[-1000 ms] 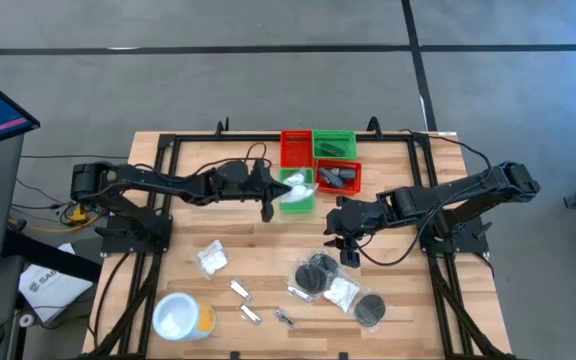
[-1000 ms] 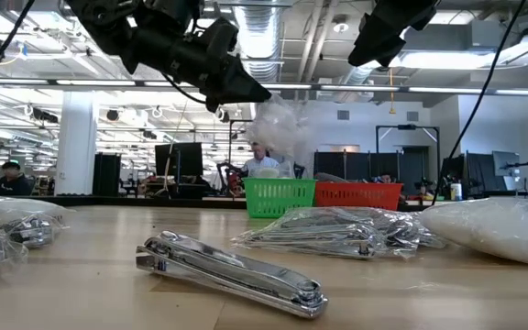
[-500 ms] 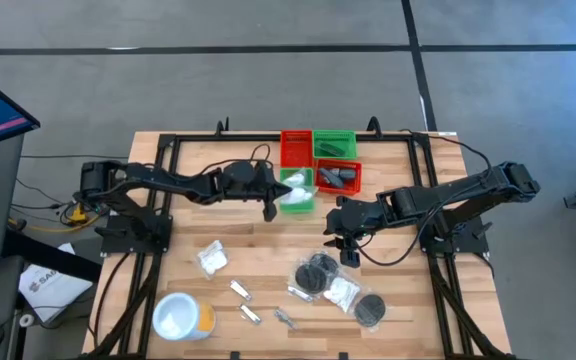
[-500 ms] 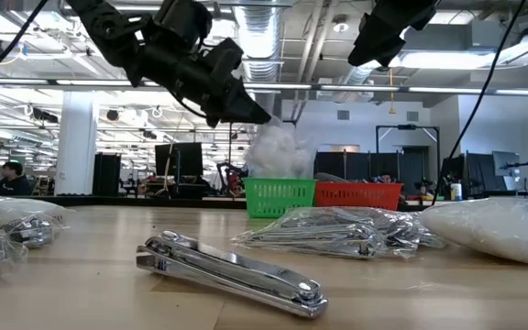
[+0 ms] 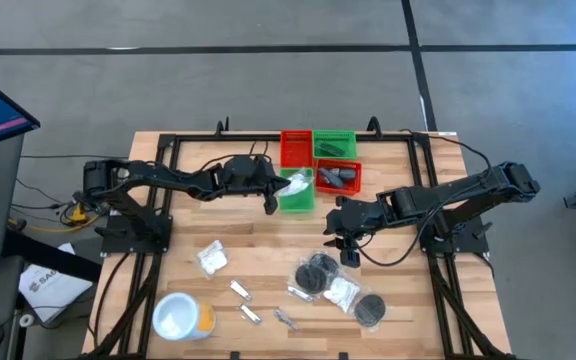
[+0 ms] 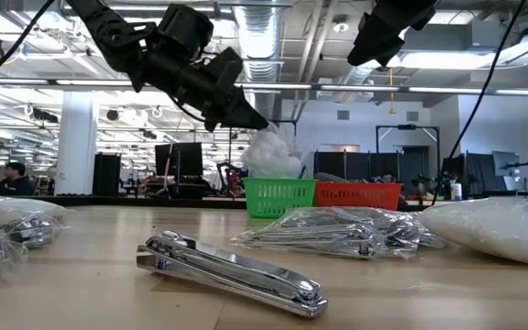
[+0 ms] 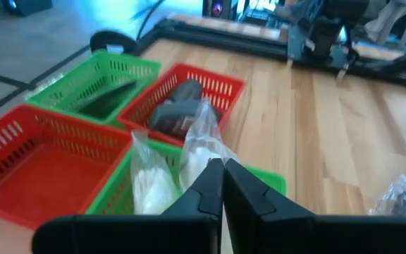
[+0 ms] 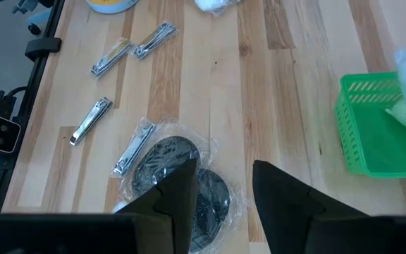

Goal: Pick & Place Travel size toiletries
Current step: Put the white cotton pack into the left green bin

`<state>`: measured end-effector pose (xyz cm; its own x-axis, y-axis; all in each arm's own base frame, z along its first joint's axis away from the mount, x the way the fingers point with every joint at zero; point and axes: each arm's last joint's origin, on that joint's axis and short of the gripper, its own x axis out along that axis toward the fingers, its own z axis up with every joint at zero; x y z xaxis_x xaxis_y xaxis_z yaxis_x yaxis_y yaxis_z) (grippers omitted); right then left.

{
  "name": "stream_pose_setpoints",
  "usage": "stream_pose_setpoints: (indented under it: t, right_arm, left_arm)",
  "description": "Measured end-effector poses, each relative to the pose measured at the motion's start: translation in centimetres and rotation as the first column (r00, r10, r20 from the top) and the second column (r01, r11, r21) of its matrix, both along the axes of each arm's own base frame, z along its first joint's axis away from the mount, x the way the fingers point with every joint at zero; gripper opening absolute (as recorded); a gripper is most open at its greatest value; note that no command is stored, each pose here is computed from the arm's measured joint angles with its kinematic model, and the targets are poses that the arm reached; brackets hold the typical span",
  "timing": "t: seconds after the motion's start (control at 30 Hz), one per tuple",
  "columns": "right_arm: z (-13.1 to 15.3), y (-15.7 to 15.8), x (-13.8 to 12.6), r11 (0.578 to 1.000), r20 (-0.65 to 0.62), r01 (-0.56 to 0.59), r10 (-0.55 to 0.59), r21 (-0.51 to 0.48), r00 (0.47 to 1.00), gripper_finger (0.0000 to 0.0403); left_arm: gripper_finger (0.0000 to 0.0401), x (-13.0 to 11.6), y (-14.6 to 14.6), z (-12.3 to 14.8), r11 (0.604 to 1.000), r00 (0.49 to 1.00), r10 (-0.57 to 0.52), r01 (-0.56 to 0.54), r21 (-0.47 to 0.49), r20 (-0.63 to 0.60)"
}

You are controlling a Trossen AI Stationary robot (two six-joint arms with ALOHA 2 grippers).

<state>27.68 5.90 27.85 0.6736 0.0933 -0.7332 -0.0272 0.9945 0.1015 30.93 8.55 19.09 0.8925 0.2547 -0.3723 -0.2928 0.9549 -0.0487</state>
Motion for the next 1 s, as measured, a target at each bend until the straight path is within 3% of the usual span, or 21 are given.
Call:
stream_pose_setpoints:
  t: [0.47, 1.0]
  right_arm:
    - [0.0, 0.0, 0.0, 1.000, 0.005, 0.001, -0.001, 0.002, 1.000, 0.0129]
    - [0.0, 0.0, 0.0, 1.000, 0.005, 0.001, -0.001, 0.002, 1.000, 0.0129]
  left_arm:
    - [0.0000, 0.3, 1.4, -2.0, 0.999, 0.998, 0.048, -0.049, -0.008, -0.048]
    - [0.0005, 0.3, 1.3, -1.9, 0.999, 0.998, 0.054, -0.054, -0.003, -0.043]
